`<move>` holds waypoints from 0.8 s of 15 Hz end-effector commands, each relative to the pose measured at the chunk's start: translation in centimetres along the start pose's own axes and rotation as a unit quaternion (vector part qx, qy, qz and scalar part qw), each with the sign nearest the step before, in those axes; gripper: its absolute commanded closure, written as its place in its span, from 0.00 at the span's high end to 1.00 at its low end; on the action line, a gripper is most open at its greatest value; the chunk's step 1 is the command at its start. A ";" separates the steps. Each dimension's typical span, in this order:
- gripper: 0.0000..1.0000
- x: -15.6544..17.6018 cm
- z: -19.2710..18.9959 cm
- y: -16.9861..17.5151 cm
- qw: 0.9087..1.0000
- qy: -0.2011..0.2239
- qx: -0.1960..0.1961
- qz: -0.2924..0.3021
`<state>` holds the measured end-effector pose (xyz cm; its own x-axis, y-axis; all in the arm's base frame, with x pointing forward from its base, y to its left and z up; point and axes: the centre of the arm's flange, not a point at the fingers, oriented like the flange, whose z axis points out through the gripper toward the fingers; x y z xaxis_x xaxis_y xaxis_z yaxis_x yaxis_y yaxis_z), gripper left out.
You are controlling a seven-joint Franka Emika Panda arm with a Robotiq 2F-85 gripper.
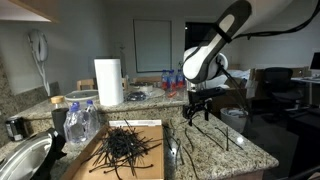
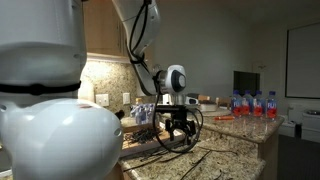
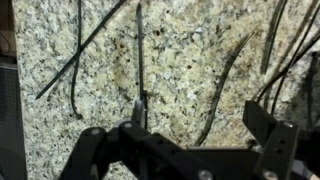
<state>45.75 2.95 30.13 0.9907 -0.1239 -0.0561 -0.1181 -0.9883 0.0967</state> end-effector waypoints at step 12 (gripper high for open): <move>0.94 4.6 9.7 5.1 0.997 -0.025 0.057 0.036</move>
<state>48.11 -2.35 21.55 0.9733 -0.2003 -0.1118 -0.1981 -0.9797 0.0305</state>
